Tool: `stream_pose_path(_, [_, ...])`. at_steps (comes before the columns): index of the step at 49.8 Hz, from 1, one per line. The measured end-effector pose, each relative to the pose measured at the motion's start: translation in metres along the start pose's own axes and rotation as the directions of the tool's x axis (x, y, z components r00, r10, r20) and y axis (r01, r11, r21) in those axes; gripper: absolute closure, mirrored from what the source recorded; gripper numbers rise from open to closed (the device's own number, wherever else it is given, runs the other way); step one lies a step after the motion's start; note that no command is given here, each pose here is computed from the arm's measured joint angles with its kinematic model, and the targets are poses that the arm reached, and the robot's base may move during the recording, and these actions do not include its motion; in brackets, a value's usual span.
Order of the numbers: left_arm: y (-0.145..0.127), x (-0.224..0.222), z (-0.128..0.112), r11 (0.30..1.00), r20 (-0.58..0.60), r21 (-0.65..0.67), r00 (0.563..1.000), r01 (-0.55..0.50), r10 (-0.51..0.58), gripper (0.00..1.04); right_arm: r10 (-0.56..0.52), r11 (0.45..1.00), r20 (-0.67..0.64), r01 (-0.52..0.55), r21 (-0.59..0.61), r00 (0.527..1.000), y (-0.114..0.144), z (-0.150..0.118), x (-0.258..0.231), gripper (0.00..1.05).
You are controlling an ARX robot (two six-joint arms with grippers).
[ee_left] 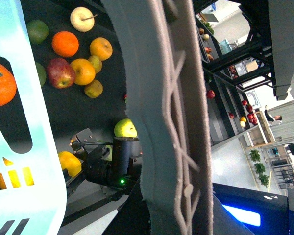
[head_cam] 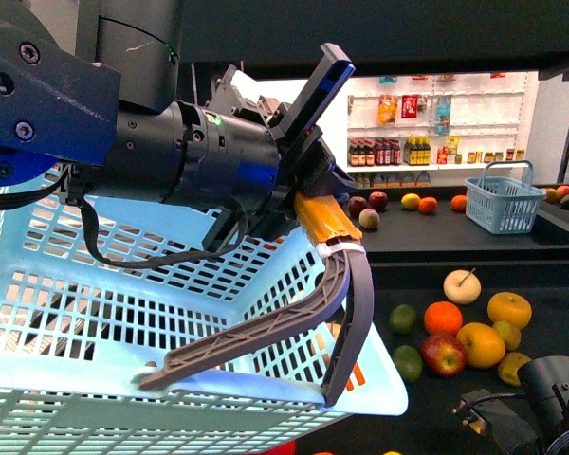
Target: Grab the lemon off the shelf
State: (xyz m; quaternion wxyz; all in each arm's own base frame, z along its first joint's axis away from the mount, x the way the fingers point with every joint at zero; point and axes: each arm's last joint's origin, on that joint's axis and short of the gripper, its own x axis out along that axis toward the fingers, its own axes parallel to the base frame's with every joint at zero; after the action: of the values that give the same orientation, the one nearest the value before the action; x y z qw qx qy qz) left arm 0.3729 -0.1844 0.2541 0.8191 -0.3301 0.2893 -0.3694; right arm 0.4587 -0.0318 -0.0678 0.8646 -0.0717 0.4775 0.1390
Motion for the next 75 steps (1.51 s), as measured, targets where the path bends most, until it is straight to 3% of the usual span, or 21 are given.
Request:
stream_pose_path(9, [0.000,0.000,0.000,1.000,0.000,0.000,1.000,0.000,0.000,0.96,-0.026,1.000,-0.007,0.026,-0.014,1.000,-0.002,-0.002,0.002,0.09])
stream_pose_path(15, [0.000,0.000,0.000,1.000,0.000,0.000,1.000,0.000,0.000,0.96,-0.038,0.999,0.005,0.038,-0.016,0.999,-0.005,0.000,0.002,0.31])
stream_pose_path(22, [0.000,0.000,0.000,1.000,0.000,0.000,1.000,0.000,0.000,0.96,-0.041,0.999,0.005,0.041,-0.013,0.999,-0.007,-0.001,0.001,0.48])
stream_pose_path(32, [0.000,0.000,0.000,1.000,0.000,0.000,1.000,0.000,0.000,0.96,-0.062,0.998,0.020,0.063,-0.008,0.998,-0.012,0.005,-0.006,0.51])
stream_pose_path(41, [0.000,0.000,0.000,1.000,-0.001,0.000,1.000,0.001,-0.001,0.96,-0.105,0.994,0.154,0.106,0.003,0.982,-0.027,0.045,-0.055,0.51])
stream_pose_path(52, [0.000,0.000,0.000,1.000,0.000,0.000,1.000,0.000,0.000,0.96,-0.110,0.994,0.353,0.105,0.032,0.929,-0.032,0.103,-0.131,0.51])
stream_pose_path(64, [0.000,0.000,0.000,1.000,0.000,0.000,1.000,0.000,0.000,0.96,-0.042,0.999,0.539,0.038,0.018,0.842,-0.004,0.155,-0.216,0.51])
stream_pose_path(75, [0.000,0.000,0.000,1.000,0.000,0.000,1.000,0.000,0.000,0.96,0.144,0.989,0.612,-0.126,-0.072,0.778,0.062,0.170,-0.273,0.51])
